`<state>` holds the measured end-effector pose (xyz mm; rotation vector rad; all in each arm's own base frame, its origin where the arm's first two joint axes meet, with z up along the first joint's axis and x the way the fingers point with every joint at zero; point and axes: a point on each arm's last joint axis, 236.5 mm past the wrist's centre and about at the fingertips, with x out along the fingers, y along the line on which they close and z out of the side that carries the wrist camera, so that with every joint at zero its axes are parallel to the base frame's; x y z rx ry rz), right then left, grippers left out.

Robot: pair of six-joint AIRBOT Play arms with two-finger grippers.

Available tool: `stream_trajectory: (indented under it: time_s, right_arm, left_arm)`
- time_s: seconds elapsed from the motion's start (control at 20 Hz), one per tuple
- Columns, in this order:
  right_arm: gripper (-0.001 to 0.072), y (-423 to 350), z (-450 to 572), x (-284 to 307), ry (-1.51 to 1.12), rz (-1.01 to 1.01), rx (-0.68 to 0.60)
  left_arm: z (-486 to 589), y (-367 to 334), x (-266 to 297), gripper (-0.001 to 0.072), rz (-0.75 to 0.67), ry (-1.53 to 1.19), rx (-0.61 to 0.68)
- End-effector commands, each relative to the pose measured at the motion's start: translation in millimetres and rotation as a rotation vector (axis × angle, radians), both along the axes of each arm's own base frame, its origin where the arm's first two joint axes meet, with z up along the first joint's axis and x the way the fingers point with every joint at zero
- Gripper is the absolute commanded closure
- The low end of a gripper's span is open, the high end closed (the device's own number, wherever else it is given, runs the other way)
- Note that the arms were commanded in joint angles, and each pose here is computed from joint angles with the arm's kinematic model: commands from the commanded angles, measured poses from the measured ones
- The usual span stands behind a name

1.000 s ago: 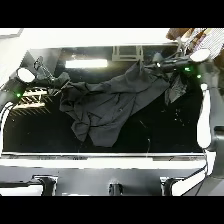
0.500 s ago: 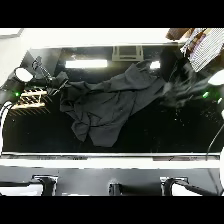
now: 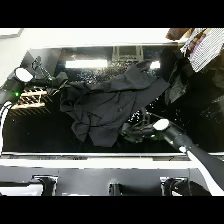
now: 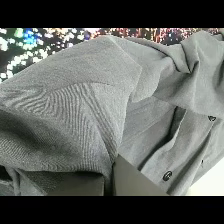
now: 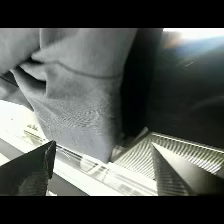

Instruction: Fold the clothes and pants, and hang the long-sleeved shirts on hangers.

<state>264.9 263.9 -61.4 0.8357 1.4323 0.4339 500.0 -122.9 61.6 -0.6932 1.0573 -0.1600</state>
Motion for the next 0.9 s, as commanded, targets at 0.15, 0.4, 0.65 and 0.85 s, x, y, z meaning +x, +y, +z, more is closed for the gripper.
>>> stream_trajectory:
  time_s: [0.15, 0.4, 0.65, 0.85]
  right_arm:
    - [0.0367, 39, -35, -6, -0.012, -0.075, -0.012]
    - [0.0677, 28, 47, 57, -0.325, -0.119, 0.021]
    - [0.0678, -53, 278, 131, -0.749, -0.177, 0.076]
    - [0.0677, -83, 465, 76, -1.187, -0.022, -0.078]
  left_arm:
    - [0, 1, 0, 0.0688, -0.006, -0.003, 0.005]
    - [19, -1, -9, 0.0688, -0.029, -0.024, 0.008]
    - [175, 6, -9, 0.0688, -0.058, -0.394, 0.037]
    - [348, 15, -70, 0.0688, -0.068, -0.808, 0.095]
